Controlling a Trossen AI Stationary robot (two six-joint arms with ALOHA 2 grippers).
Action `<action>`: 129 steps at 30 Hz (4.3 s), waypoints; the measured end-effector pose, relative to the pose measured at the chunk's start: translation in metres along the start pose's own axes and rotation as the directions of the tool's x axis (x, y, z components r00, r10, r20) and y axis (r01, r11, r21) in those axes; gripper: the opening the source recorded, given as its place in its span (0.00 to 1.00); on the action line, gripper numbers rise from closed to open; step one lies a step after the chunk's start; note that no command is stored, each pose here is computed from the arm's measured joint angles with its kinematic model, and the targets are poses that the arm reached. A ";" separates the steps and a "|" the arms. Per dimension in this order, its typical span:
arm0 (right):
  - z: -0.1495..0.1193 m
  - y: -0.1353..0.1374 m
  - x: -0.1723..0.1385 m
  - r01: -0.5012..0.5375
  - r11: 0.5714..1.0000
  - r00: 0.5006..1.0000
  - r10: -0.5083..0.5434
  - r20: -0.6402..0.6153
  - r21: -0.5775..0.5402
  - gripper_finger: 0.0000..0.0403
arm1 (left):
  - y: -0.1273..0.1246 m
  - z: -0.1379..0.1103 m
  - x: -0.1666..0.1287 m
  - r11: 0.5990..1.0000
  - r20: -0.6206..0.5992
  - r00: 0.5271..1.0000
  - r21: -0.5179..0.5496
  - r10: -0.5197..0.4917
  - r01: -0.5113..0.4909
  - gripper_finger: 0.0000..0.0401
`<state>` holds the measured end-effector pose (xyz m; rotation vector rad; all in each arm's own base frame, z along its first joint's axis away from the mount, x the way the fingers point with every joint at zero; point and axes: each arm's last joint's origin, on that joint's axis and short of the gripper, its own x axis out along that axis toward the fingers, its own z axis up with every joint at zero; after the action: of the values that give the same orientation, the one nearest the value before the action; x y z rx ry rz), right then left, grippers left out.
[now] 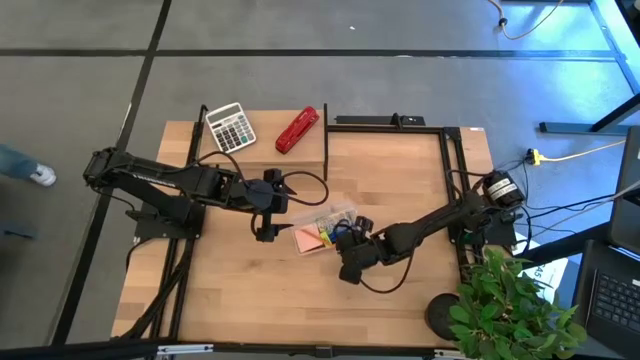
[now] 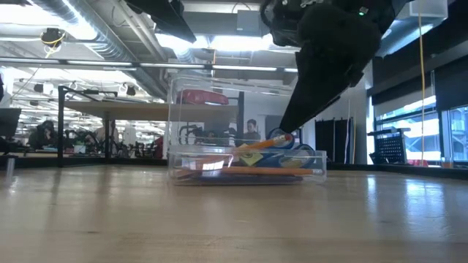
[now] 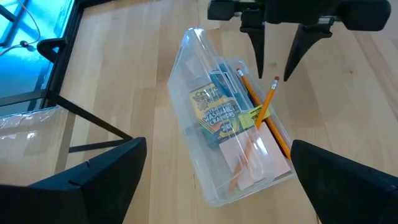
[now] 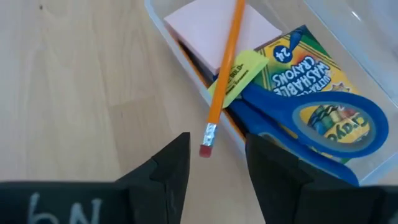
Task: Pack school essentials
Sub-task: Adjust the orange pencil in the transparent supply box, then close the transparent supply box
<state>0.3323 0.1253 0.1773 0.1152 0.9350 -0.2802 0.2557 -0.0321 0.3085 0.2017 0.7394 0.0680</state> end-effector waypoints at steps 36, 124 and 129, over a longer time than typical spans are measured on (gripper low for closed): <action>0.000 -0.003 0.019 -0.048 0.999 0.998 0.048 -0.041 0.001 0.26 | 0.000 0.000 0.000 1.000 0.000 1.000 0.000 0.000 0.000 0.98; 0.057 -0.042 -0.003 -0.199 0.799 0.968 0.070 -0.241 -0.567 0.26 | 0.000 0.000 0.000 1.000 0.001 1.000 -0.031 0.000 0.000 0.98; 0.057 -0.031 -0.017 -0.273 0.811 0.943 0.119 -0.311 -0.517 0.26 | 0.000 0.000 0.000 0.999 0.001 1.000 -0.032 0.000 0.000 0.98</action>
<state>0.3583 0.0864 0.2254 -0.2965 1.2296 0.2186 0.2558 -0.0321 0.3086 0.1711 0.7373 0.0794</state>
